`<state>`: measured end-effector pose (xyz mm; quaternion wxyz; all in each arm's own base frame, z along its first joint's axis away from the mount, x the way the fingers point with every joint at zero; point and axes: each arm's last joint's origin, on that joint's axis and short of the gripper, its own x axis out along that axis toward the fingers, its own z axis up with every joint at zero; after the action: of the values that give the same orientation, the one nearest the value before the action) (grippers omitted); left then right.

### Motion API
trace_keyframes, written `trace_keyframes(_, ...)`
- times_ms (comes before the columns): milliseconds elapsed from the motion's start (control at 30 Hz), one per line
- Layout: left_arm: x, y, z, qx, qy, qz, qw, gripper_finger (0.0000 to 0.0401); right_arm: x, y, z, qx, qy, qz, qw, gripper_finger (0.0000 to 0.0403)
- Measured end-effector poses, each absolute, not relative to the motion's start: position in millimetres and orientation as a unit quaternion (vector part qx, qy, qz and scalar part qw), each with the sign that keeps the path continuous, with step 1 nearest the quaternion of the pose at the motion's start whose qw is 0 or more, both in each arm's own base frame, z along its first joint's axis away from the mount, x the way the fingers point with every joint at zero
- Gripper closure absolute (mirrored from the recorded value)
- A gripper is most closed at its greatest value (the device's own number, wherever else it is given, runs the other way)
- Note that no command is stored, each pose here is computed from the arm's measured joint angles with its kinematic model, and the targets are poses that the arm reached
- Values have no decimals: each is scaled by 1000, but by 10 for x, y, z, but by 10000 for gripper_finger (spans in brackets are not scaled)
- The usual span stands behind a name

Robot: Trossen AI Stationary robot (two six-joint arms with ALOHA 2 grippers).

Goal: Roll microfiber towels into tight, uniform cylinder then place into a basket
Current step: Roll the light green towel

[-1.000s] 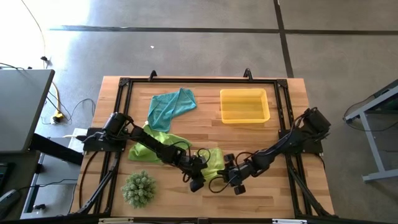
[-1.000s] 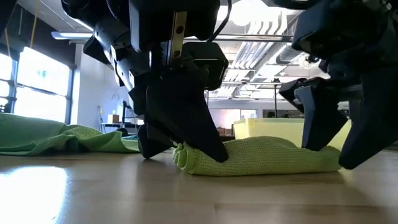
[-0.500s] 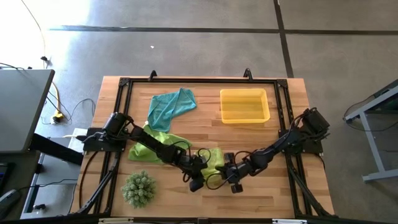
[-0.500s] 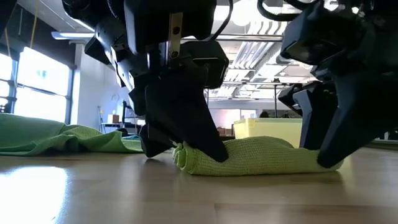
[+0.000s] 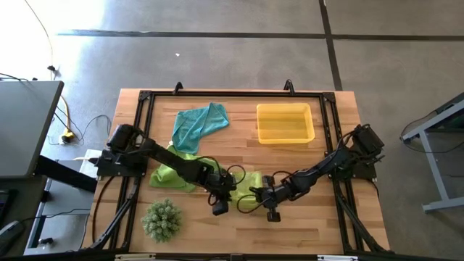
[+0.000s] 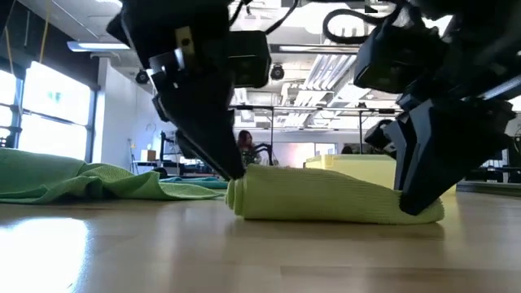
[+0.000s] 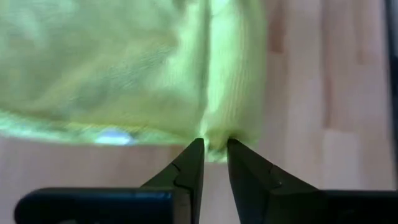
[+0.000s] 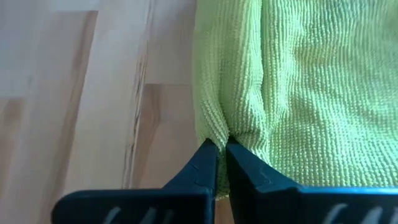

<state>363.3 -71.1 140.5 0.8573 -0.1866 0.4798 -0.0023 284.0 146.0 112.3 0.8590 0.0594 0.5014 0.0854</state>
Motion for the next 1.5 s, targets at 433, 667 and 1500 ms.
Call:
trace_keyframes(433,3458,-1067,1614,-35,461,-17,887,338,3034,1167,1158,240,515,128,813,402)
trace_keyframes(667,3471,-1335,1528,14,435,-71,898,334,3084,1025,1162,279,518,132,797,402)
trace_keyframes(1500,3633,-1285,1175,105,403,21,909,229,3113,988,1185,320,516,126,785,403)
